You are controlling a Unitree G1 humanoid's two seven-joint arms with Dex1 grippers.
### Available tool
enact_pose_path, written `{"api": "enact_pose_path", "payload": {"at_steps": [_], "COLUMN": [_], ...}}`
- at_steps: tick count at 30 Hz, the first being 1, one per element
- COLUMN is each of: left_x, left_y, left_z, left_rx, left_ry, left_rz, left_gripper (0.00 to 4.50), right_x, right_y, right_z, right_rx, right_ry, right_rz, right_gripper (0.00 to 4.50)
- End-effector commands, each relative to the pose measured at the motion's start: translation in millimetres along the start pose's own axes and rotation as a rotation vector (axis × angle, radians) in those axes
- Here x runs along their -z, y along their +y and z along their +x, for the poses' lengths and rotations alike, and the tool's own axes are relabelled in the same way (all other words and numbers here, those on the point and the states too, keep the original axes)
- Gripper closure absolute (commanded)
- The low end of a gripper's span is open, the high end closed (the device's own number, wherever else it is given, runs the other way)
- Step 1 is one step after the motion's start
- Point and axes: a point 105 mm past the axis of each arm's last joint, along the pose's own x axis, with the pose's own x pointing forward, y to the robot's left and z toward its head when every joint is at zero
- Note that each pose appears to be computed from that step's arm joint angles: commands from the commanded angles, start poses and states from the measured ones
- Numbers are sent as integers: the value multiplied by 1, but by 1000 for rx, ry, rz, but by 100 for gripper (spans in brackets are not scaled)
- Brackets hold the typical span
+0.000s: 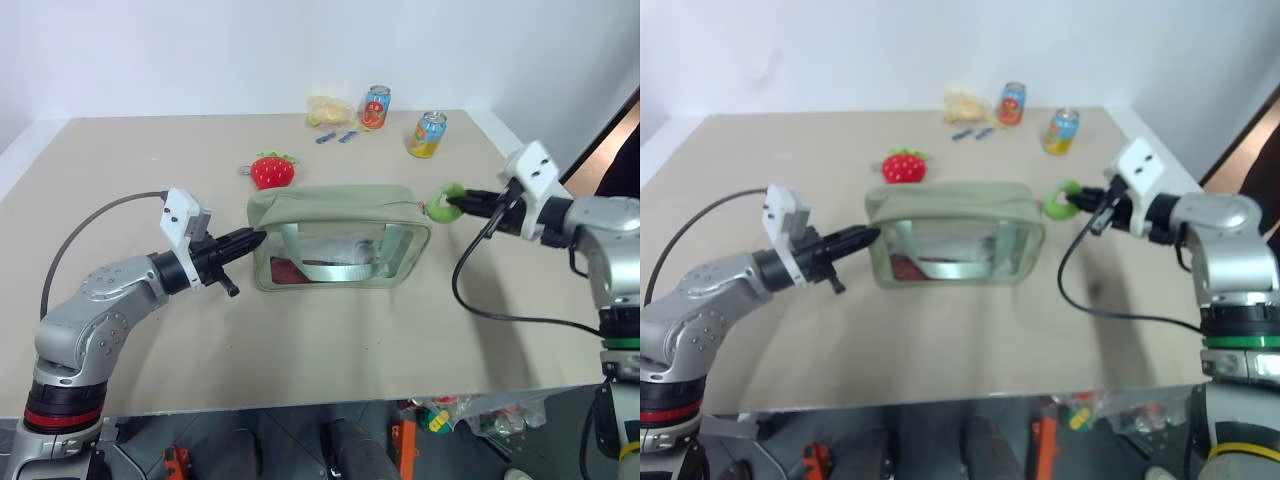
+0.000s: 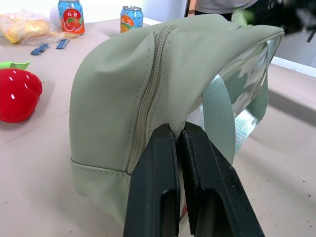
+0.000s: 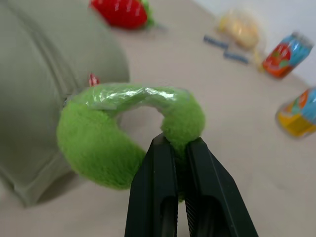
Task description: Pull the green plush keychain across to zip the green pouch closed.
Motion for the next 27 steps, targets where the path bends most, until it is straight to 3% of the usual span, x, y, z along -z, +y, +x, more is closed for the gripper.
{"api": "enact_pose_path", "payload": {"at_steps": [1, 14, 21, 22, 27], "left_x": [-6, -8, -8, -9, -18], "left_y": [0, -1, -1, -3, -5], "left_z": [1, 1, 1, 1, -1], "left_rx": [-1, -17, -17, -9, 21], "left_ry": [-2, -10, -16, -18, -13], "left_rz": [30, 32, -38, -43, -33], "left_gripper": [450, 450, 450, 450, 288], "right_x": [-6, 32, 21, 16, -16], "right_y": [8, 45, 32, 29, 19], "right_z": [6, 40, 36, 34, 13], "right_rx": [28, -11, 28, 35, 7], "right_ry": [2, 77, -35, -65, -206], "right_rz": [-26, 4, 138, 163, 229], "right_gripper": [442, 442, 442, 379, 229]}}
